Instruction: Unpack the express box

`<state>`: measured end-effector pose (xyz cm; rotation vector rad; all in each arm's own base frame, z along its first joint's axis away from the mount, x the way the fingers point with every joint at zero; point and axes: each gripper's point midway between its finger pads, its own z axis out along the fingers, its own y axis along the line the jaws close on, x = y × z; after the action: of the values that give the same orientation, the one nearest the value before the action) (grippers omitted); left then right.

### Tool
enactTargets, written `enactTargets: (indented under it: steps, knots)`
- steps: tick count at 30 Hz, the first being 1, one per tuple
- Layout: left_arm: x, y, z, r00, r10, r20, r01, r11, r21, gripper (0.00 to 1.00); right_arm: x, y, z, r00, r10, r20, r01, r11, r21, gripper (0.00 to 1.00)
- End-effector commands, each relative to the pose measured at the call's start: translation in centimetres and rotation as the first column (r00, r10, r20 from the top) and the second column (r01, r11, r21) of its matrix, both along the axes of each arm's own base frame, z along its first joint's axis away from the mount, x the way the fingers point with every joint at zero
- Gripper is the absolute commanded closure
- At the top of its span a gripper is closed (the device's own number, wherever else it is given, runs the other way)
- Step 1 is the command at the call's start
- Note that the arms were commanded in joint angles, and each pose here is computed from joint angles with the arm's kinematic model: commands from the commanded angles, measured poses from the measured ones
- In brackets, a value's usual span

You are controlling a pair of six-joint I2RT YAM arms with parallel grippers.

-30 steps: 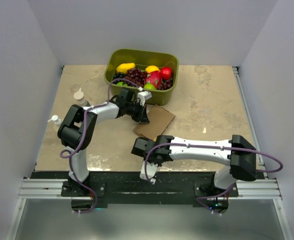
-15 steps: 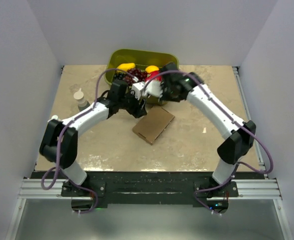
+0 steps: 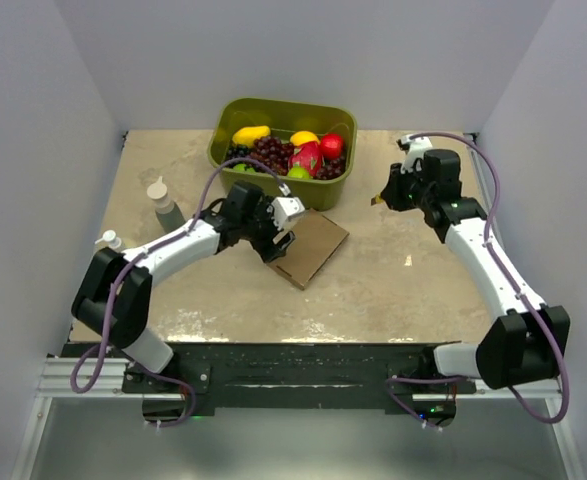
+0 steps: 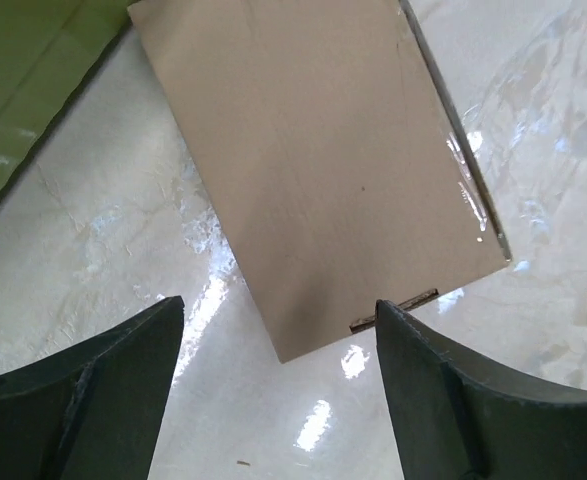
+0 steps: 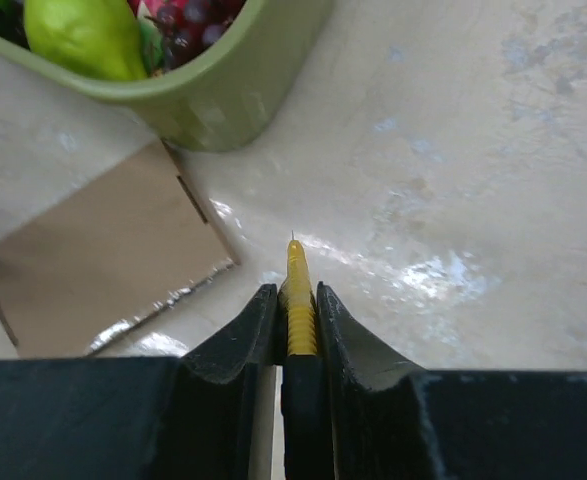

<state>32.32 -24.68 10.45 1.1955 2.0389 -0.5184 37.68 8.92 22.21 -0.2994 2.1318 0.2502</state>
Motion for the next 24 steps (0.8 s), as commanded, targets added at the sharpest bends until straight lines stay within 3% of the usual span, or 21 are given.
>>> enactTargets:
  steps: [1,4,7,10,13,20,24]
  knots:
    - [2.0,1.2,-1.7,0.990,-0.066,0.127,0.044,0.984,0.173,0.18,3.5,1.6,1.3,0.985,-0.172,0.022,0.154,0.927,0.343,1.00]
    - [2.5,0.1,-0.5,0.974,-0.149,0.171,0.121,0.979,0.166,0.18,3.8,1.0,-1.4,0.965,-0.237,-0.110,0.261,0.872,0.413,1.00]
    - [2.9,-2.7,1.3,0.959,-0.219,0.178,0.207,0.975,0.081,0.18,3.9,0.5,-3.6,0.947,-0.250,-0.203,0.316,0.846,0.430,1.00]
    - [1.3,-6.1,0.7,0.945,-0.306,0.117,0.308,0.951,0.004,0.18,3.6,0.2,-4.8,0.933,-0.257,-0.251,0.346,0.832,0.434,1.00]
    - [0.4,-8.9,-0.1,0.944,-0.320,0.084,0.323,0.946,-0.023,0.18,3.4,-0.2,-5.3,0.926,-0.271,-0.262,0.363,0.829,0.425,1.00]
    - [1.2,-10.0,-4.6,0.992,-0.087,0.086,0.075,0.988,0.133,0.16,3.9,-1.6,-5.1,0.902,-0.337,-0.268,0.426,0.794,0.434,1.00]
    - [-0.2,-9.1,-6.6,0.990,-0.109,0.094,0.086,0.971,0.222,0.14,4.1,-1.8,-5.8,0.895,-0.330,-0.299,0.437,0.783,0.443,1.00]
